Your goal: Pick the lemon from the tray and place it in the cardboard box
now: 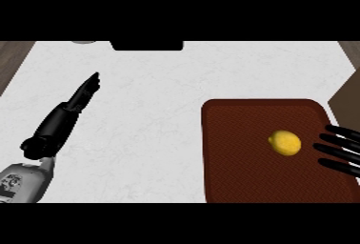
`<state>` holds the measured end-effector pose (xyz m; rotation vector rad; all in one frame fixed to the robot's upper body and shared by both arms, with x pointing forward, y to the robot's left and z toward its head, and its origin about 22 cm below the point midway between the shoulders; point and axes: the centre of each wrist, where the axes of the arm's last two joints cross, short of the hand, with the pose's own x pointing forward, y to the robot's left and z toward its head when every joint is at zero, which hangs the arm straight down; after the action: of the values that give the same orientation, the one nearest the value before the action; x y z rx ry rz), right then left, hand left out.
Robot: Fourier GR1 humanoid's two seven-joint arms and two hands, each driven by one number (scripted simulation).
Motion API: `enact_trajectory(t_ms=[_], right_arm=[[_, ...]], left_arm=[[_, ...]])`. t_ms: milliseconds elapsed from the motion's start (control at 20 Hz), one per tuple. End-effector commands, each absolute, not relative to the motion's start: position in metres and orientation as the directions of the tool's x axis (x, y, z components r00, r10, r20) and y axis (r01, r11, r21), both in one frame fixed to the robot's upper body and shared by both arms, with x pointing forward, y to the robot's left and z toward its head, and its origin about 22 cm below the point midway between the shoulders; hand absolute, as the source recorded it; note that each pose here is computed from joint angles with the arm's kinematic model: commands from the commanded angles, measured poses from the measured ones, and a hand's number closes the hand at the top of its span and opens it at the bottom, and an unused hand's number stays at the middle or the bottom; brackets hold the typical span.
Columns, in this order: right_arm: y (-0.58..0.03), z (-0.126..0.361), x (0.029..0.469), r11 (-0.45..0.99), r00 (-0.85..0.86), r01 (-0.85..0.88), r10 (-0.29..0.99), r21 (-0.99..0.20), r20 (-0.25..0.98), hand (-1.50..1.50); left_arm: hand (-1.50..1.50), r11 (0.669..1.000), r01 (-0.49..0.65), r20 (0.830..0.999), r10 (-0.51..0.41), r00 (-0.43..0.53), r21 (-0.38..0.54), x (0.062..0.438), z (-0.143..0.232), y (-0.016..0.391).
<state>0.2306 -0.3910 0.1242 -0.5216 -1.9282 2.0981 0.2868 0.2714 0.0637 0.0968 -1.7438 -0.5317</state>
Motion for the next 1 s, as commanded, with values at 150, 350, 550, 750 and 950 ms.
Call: enact_trajectory(t_ms=[150, 350, 550, 750, 950], right_arm=[[-0.388, 0.107, 0.229, -0.129, -0.924, 0.122, 0.348, -0.984, -0.16, -1.5], [-0.36, 0.098, 0.243, -0.139, -0.907, 0.13, 0.382, -0.982, -0.174, -1.5], [-0.363, 0.079, 0.254, -0.133, -0.906, 0.132, 0.386, -0.982, -0.174, -1.5], [-0.373, 0.082, 0.261, -0.137, -0.924, 0.101, 0.355, -0.985, -0.144, -1.5], [-0.356, 0.074, 0.264, -0.166, -0.924, 0.091, 0.353, -0.982, -0.145, -1.5]], left_arm=[[0.0, 0.892, 0.206, 0.902, -0.349, -0.254, 0.403, 0.286, 0.045, 0.261], [0.0, 0.888, 0.215, 0.901, -0.351, -0.256, 0.407, 0.288, 0.056, 0.268], [0.0, 0.894, 0.226, 0.913, -0.339, -0.228, 0.388, 0.287, 0.063, 0.263], [0.0, 0.891, 0.204, 0.901, -0.351, -0.256, 0.405, 0.28, 0.07, 0.281], [0.0, 0.885, 0.222, 0.9, -0.349, -0.262, 0.409, 0.283, 0.073, 0.267]])
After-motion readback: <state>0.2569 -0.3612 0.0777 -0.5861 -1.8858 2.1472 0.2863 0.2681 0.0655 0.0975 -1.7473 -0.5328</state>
